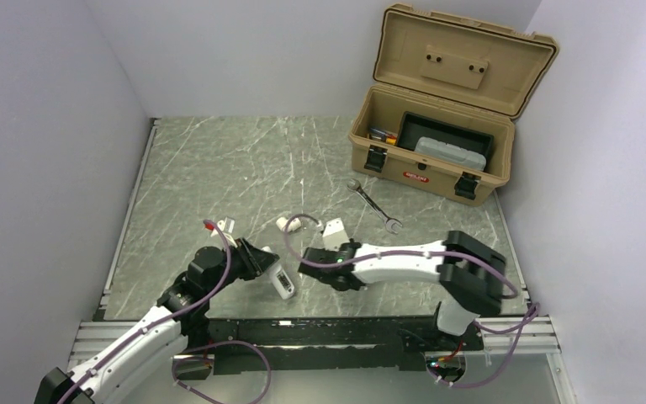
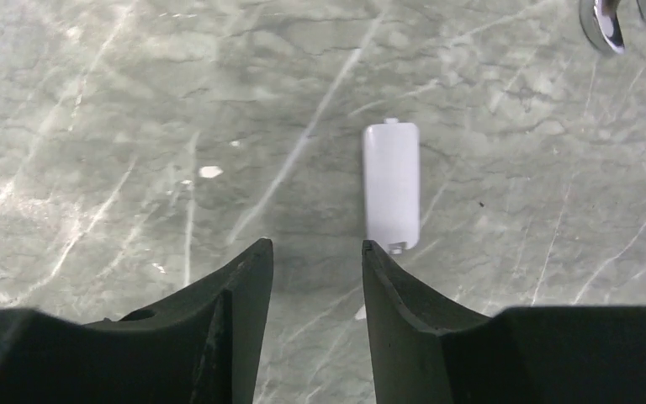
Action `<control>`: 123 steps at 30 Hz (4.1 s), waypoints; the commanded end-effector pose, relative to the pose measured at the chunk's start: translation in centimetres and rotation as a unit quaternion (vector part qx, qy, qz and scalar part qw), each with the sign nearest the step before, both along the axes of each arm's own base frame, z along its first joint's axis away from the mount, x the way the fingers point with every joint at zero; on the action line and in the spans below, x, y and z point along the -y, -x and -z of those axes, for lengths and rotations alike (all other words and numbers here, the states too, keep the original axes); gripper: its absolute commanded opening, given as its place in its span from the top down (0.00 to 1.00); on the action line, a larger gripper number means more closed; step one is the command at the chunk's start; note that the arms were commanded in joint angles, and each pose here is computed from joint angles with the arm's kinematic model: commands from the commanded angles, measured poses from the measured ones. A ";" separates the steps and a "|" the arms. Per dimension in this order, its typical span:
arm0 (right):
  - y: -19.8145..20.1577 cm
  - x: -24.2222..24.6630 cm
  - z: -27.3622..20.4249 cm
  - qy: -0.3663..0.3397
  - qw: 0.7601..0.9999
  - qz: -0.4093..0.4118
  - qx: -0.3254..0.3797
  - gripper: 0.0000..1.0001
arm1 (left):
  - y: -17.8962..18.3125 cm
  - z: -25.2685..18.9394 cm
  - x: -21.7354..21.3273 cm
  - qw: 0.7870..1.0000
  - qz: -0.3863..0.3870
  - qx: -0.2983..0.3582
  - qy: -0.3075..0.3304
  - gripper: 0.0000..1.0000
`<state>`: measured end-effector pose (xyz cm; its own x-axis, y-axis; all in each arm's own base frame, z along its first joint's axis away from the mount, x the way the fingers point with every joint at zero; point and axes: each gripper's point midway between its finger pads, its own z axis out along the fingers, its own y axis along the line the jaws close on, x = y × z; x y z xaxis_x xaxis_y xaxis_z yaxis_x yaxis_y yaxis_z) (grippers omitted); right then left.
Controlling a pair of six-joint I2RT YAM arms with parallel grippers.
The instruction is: Load the batteries into the remote control
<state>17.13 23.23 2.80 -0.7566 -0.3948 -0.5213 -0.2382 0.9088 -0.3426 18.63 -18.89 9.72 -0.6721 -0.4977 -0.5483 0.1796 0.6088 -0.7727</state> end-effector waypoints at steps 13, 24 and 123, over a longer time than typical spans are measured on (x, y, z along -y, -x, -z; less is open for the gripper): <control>-2.4 3.2 -1.4 -0.208 0.976 0.064 -0.006 0.40 | -0.6 -1.3 0.6 1.000 0.006 0.014 0.022 1.00; -1.7 3.5 1.4 -0.203 0.976 0.057 -0.049 0.45 | -0.8 -1.2 0.9 1.000 0.009 0.010 0.024 1.00; 1.3 -5.8 -9.0 -0.291 0.939 -0.181 -0.024 0.77 | -3.8 -5.3 4.3 0.986 0.016 0.001 0.168 1.00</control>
